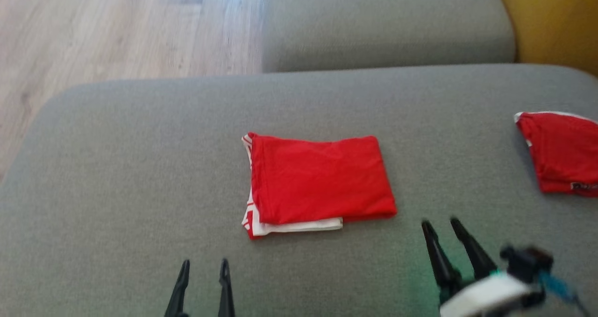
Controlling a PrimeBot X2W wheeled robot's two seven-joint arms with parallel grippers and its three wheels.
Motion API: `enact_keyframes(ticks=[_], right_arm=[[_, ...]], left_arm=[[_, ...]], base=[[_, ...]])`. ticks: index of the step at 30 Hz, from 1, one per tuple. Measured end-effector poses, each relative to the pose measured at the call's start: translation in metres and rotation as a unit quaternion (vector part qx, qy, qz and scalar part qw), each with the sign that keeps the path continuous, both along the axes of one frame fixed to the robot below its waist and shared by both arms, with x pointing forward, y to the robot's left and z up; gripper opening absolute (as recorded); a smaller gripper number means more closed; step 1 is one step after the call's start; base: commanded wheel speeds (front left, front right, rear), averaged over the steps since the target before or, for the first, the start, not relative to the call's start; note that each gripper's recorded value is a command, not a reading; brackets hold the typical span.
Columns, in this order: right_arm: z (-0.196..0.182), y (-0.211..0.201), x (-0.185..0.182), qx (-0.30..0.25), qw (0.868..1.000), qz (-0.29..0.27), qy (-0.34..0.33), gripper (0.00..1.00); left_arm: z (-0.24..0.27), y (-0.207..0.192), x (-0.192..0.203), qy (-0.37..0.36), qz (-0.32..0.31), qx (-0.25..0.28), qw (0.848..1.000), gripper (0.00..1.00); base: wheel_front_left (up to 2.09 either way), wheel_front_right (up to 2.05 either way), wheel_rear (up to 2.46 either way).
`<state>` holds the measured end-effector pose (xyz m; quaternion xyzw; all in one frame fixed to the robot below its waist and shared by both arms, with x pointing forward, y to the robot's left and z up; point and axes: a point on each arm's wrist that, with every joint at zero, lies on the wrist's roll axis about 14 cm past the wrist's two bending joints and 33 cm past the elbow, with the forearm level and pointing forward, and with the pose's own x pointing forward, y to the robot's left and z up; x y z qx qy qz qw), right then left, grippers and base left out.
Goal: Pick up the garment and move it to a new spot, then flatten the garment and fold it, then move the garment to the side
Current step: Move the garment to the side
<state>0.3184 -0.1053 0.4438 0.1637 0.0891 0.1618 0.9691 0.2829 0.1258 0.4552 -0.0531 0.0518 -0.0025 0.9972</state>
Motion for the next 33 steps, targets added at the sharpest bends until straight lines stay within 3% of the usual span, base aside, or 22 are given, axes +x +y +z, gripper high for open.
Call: enact_keyframes(ticks=[7, 10, 17, 27, 28, 31, 33], right_arm=[[0.004, 0.018, 0.054, 0.020, 0.995, 0.066, 0.066, 1.00], [-0.005, 0.016, 0.082, 0.036, 0.987, 0.084, 0.132, 1.00], [-0.039, 0.017, 0.103, 0.069, 0.961, 0.101, 0.249, 1.00], [-0.060, 0.043, 0.113, 0.130, 0.936, 0.110, 0.308, 0.97], [-0.059, 0.047, 0.114, 0.133, 0.935, 0.113, 0.309, 0.66], [-0.057, 0.055, 0.114, 0.142, 0.931, 0.123, 0.313, 0.00], [-0.056, 0.057, 0.112, 0.145, 0.929, 0.127, 0.316, 0.00]], left_arm=[[-0.005, -0.008, 0.020, 0.013, -0.012, -0.001, 1.000, 1.00], [-0.004, -0.013, 0.038, 0.010, -0.021, -0.001, 1.000, 1.00], [-0.013, -0.015, 0.054, 0.024, -0.021, -0.001, 0.999, 1.00], [-0.023, -0.011, 0.061, 0.040, -0.014, 0.002, 0.999, 1.00], [-0.023, -0.010, 0.062, 0.040, -0.012, 0.003, 0.999, 1.00], [-0.023, -0.010, 0.063, 0.040, -0.012, 0.004, 0.999, 1.00], [-0.023, -0.009, 0.063, 0.040, -0.010, 0.005, 0.999, 1.00]], base=[[0.00, 0.00, 0.00], [0.00, 0.00, 0.00], [0.00, 0.00, 0.00], [0.00, 0.00, 0.00], [0.00, 0.00, 0.00], [0.00, 0.00, 0.00], [0.00, 0.00, 0.00]])
